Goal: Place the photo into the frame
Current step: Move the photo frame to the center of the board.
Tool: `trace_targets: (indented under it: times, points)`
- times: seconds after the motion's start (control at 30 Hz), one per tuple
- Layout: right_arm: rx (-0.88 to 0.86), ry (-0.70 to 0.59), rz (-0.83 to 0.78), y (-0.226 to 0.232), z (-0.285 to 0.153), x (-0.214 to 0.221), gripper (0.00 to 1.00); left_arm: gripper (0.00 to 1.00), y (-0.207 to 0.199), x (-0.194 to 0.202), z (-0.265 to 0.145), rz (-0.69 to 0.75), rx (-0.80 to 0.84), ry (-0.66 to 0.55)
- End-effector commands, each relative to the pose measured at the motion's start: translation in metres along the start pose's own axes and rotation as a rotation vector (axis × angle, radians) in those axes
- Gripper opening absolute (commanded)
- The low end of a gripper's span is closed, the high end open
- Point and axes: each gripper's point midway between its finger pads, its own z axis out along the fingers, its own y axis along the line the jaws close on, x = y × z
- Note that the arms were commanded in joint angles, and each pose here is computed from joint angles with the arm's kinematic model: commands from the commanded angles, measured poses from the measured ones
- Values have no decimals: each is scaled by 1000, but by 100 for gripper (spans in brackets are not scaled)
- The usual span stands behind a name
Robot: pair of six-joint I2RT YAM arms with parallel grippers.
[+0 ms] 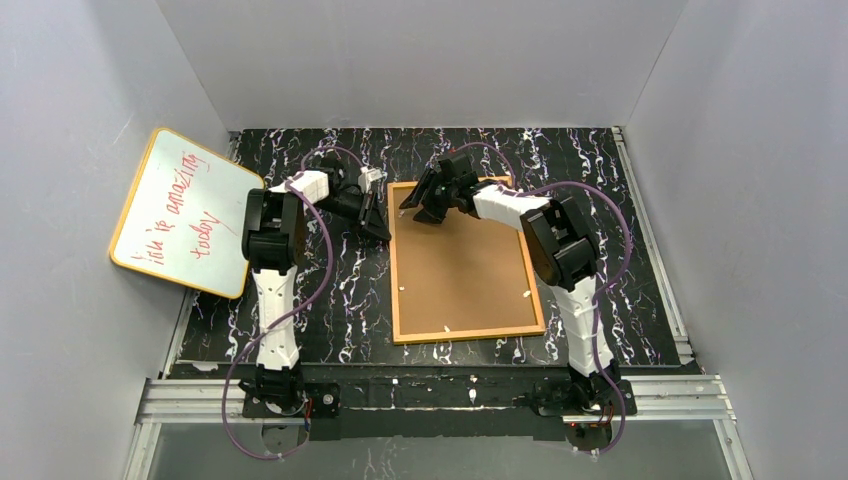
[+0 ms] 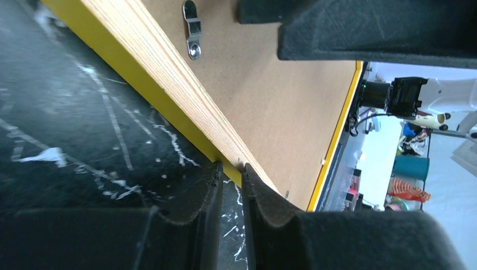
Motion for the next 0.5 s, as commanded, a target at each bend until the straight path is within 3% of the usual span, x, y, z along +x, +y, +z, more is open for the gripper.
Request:
trace_targets:
  times: [0.0,0.47]
  points:
    - [-6,-1,-2,2,9,-4,60,16,15,30,11,26,-90,95]
    - [5,50,-20,8,32,10,56,16,16,31,11,26,-97,95]
